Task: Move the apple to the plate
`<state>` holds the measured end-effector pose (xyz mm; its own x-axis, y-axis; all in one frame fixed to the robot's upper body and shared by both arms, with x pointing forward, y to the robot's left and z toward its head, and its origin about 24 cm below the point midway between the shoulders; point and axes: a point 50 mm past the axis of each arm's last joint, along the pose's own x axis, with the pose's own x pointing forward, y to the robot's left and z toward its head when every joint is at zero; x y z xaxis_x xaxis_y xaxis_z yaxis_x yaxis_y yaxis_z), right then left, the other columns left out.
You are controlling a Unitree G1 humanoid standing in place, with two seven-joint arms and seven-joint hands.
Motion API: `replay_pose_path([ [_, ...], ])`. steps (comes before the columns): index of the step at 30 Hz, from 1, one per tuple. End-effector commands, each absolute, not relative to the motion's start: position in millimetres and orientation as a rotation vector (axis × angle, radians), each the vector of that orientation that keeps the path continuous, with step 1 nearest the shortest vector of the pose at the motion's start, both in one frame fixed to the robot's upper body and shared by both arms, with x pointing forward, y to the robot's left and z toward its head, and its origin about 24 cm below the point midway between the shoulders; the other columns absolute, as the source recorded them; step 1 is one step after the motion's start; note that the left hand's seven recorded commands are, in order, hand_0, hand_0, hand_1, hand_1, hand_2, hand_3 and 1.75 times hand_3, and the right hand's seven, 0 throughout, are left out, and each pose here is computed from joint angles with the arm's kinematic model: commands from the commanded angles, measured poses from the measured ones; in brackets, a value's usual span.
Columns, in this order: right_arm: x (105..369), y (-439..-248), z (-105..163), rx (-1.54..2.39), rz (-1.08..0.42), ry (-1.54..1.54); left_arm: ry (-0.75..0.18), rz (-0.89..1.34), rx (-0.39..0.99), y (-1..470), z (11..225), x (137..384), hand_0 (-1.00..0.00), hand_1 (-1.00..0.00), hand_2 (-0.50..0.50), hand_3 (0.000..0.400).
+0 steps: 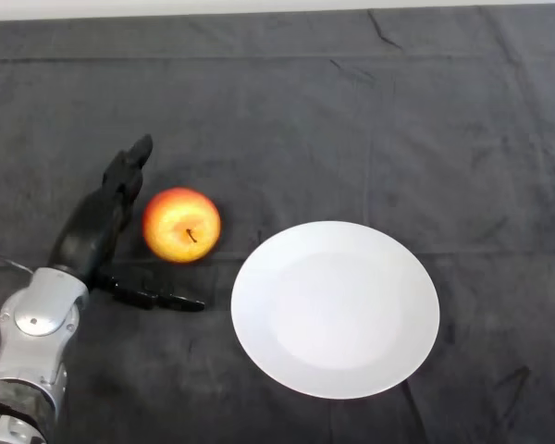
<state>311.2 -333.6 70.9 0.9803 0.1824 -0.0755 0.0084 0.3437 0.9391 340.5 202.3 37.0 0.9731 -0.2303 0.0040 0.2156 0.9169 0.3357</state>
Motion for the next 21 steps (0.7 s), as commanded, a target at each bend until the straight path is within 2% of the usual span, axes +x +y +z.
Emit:
replay_pose_path([
  [1, 311.4, -340.7, 79.8, 1.215, 0.111, 0.131, -0.045, -0.214, 0.349, 208.1, 49.2, 350.4, 0.00, 0.00, 0.00, 0.000],
  [17, 311.4, -340.8, 79.9, 1.216, 0.112, 0.131, 0.021, -0.210, 0.359, 192.5, 40.9, 355.3, 0.00, 0.00, 0.00, 0.000],
  [18, 311.4, -340.8, 79.9, 1.216, 0.112, 0.131, 0.022, -0.214, 0.362, 191.4, 40.7, 355.4, 0.00, -0.15, 0.07, 0.060],
  [19, 311.4, -340.8, 79.9, 1.216, 0.112, 0.131, 0.023, -0.219, 0.366, 190.1, 40.0, 355.2, 0.00, -0.63, 0.32, 0.253],
  [20, 311.4, -340.8, 79.9, 1.216, 0.112, 0.131, 0.024, -0.223, 0.370, 189.4, 39.3, 354.8, -0.14, -0.82, 0.34, 0.326],
  [21, 311.4, -340.8, 79.9, 1.216, 0.112, 0.131, 0.025, -0.227, 0.374, 188.9, 38.5, 354.3, -0.28, -0.85, 0.29, 0.342],
])
